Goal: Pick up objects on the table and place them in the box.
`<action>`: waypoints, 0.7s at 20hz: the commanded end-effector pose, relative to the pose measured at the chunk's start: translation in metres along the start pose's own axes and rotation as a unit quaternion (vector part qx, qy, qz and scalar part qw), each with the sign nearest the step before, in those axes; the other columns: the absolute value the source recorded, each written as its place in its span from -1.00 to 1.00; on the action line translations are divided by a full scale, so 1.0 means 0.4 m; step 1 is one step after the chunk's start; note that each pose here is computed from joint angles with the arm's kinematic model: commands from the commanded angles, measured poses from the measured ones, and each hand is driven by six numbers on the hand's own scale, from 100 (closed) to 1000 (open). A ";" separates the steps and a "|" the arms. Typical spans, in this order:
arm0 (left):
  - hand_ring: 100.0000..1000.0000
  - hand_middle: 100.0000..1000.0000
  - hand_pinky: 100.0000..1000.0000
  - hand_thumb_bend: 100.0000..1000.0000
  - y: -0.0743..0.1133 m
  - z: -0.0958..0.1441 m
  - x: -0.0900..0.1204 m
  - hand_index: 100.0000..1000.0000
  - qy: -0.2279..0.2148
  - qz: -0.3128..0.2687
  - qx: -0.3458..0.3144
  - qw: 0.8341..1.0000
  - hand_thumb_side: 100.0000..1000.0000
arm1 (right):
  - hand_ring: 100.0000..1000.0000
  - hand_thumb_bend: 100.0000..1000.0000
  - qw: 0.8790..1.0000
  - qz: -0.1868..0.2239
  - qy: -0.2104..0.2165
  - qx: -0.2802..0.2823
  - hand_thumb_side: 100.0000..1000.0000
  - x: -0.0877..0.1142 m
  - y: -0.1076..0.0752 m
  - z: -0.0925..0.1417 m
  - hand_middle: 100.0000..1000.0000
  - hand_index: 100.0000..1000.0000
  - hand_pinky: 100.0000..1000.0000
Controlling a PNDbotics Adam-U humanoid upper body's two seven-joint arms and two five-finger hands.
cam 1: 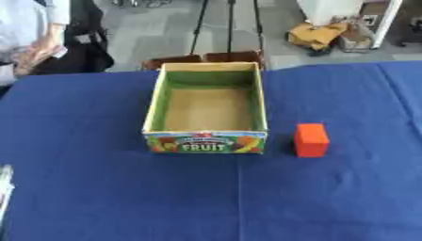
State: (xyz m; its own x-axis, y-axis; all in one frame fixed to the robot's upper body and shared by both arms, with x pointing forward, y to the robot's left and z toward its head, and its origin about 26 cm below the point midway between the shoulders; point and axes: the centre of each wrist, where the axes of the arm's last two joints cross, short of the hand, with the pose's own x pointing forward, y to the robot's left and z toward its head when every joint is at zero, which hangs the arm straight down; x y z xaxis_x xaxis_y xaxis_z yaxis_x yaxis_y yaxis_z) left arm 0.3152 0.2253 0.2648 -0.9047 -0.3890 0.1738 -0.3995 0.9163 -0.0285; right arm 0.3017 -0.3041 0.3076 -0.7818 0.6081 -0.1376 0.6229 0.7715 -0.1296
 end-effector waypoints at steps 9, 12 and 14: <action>0.72 0.66 0.49 -1.00 0.006 -0.017 0.009 0.86 -0.016 0.000 -0.008 1.000 0.94 | 0.66 -0.39 0.979 0.078 0.040 0.182 1.00 -0.073 0.024 -0.031 0.38 0.69 0.39; 0.72 0.66 0.49 -1.00 0.004 -0.018 0.010 0.86 -0.016 0.002 -0.011 1.000 0.94 | 0.67 -0.25 0.962 0.112 0.054 0.242 1.00 -0.100 0.043 -0.022 0.40 0.70 0.40; 0.72 0.66 0.49 -1.00 0.002 -0.017 0.011 0.86 -0.015 0.005 -0.013 1.000 0.94 | 0.68 -0.17 0.938 0.143 0.090 0.301 0.91 -0.134 0.074 -0.014 0.42 0.71 0.42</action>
State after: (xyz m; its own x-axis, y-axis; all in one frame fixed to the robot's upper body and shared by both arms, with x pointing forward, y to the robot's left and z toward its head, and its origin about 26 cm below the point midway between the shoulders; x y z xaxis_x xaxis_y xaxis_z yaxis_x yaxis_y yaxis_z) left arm 0.3151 0.2236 0.2644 -0.9072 -0.3820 0.1762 -0.3903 0.9206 -0.0137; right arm 0.3576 -0.3054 0.3129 -0.5950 0.8008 -0.0685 0.6602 0.4385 -0.6098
